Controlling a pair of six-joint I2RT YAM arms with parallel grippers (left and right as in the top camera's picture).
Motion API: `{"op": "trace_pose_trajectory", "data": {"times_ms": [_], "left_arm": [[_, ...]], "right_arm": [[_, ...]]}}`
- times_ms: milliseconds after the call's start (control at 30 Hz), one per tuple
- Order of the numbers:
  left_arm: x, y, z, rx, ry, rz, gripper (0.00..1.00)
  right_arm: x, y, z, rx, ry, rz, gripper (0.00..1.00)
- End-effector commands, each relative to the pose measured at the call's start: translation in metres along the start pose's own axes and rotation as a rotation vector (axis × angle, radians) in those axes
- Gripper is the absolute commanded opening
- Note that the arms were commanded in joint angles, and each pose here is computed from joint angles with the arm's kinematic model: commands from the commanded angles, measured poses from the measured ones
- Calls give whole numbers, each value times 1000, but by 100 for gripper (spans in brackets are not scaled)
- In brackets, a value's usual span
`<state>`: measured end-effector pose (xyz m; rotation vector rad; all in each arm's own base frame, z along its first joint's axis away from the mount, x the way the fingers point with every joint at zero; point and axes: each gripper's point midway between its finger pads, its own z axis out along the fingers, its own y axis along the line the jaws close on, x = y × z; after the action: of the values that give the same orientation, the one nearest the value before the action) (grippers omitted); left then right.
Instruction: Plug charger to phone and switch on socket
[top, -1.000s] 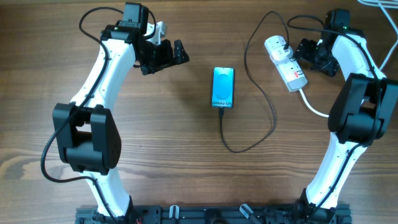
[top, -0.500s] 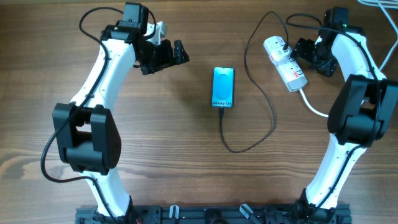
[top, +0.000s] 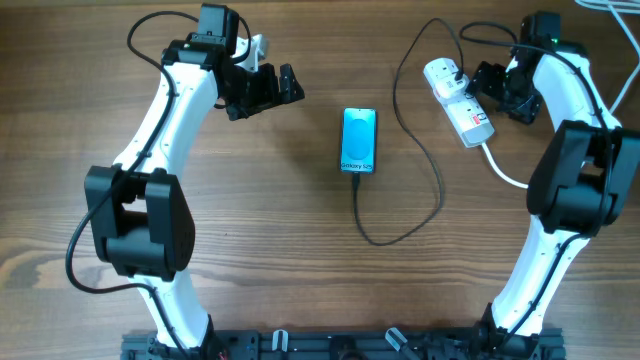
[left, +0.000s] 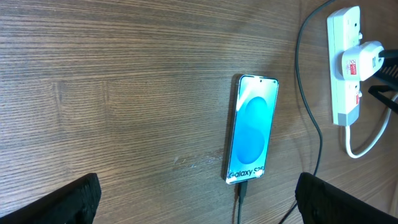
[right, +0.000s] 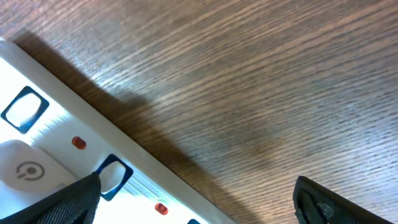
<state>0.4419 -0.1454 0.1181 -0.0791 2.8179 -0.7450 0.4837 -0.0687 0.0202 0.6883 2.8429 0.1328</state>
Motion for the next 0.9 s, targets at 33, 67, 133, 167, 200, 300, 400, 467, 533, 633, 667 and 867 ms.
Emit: {"op": "trace_pose_trajectory", "data": {"times_ms": [33, 67, 133, 167, 200, 300, 400, 467, 533, 633, 667, 867], "left_arm": [[1, 3, 2, -11, 3, 8, 100], [1, 3, 2, -11, 3, 8, 100], [1, 4, 2, -11, 4, 7, 100], [1, 3, 2, -11, 3, 8, 100], [1, 3, 2, -11, 3, 8, 100], [1, 3, 2, -11, 3, 8, 100], [1, 3, 2, -11, 3, 8, 100], [1, 3, 2, -11, 3, 8, 100], [1, 3, 2, -11, 3, 8, 100], [1, 3, 2, -11, 3, 8, 100], [1, 3, 2, -11, 3, 8, 100], [1, 3, 2, -11, 3, 8, 100]], "right_arm": [[11, 6, 1, -16, 14, -6, 100], [11, 6, 1, -16, 12, -7, 100], [8, 7, 1, -20, 2, -7, 100], [7, 7, 1, -21, -1, -7, 100], [6, 8, 1, -22, -6, -5, 100], [3, 6, -4, -23, -10, 19, 100], [-6, 6, -12, -28, -29, 38, 100], [-9, 6, -14, -30, -38, 48, 100], [-10, 5, -14, -30, -40, 50, 100], [-13, 5, -14, -34, -50, 57, 100], [-14, 4, -14, -35, -54, 62, 100], [-19, -5, -15, -19, -69, 75, 100]]}}
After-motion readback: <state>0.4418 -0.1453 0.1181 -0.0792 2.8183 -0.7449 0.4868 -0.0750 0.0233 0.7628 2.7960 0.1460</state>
